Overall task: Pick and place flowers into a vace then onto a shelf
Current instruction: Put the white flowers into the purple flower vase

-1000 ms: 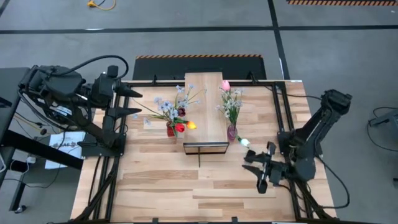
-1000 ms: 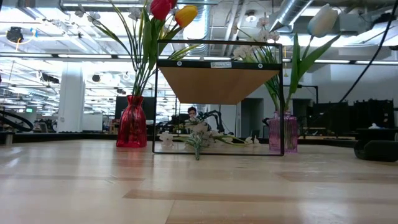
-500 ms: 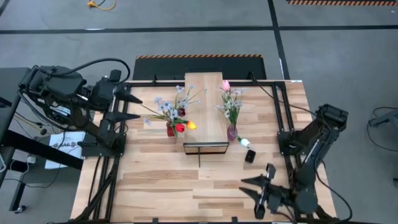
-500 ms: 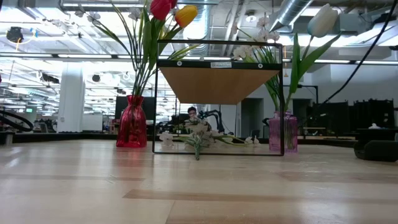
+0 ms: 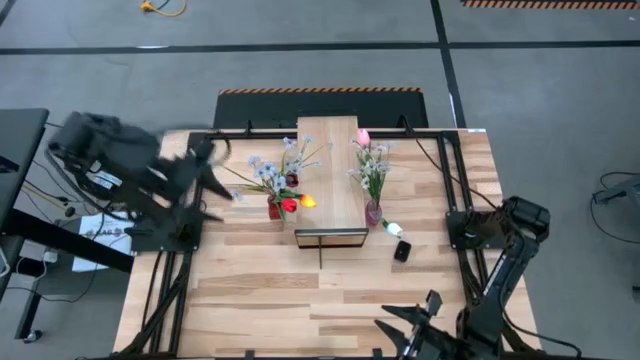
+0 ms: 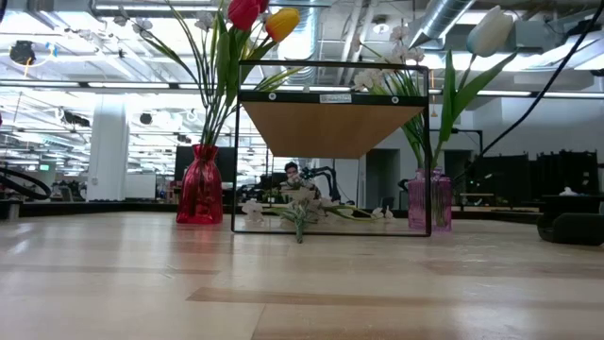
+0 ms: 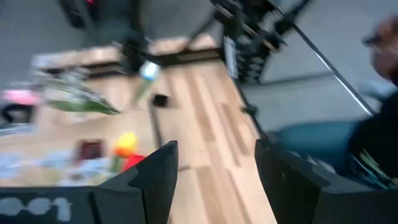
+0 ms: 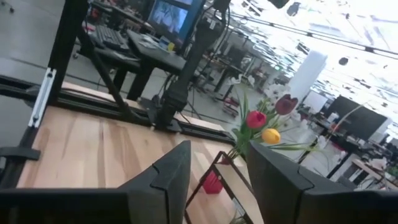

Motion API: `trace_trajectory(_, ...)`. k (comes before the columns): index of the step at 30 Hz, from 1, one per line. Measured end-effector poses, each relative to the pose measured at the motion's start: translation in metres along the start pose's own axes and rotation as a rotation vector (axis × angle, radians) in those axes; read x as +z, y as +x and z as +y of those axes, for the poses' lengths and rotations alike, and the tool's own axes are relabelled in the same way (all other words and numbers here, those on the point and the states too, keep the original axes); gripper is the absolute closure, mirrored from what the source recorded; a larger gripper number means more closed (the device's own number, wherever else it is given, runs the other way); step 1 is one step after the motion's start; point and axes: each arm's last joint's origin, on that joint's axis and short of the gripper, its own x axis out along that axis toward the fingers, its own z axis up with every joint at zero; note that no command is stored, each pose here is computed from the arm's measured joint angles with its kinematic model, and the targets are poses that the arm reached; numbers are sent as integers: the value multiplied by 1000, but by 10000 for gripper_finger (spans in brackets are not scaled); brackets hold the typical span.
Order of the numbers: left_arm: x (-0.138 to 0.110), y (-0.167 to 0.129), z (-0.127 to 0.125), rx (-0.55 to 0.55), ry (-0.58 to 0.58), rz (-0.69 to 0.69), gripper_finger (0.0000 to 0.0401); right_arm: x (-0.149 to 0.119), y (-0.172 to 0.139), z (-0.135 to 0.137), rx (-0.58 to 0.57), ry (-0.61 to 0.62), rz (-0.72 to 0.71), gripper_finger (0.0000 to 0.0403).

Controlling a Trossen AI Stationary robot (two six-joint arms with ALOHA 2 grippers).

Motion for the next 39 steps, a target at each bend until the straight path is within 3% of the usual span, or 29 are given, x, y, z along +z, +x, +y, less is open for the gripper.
trace_trajectory(7,-1,64,-35,-133,92,79,198,1,-6,2,10,22,-6,251)
trace_trajectory(10,-8,90,-48,-99,104,85,198,1,-10,2,5,-44,-7,252)
trace_trajectory(15,-29,141,-64,71,65,51,198,3,-20,-1,5,-134,-13,246)
trace_trajectory(23,-79,220,-79,81,-113,-81,198,26,-44,-38,62,-49,-45,239)
trace_trajectory(31,-119,256,-84,9,-199,-293,198,38,-56,-86,312,90,-109,245)
trace_trajectory(39,-151,272,-80,-4,-233,-359,198,35,-47,-115,397,153,-69,252)
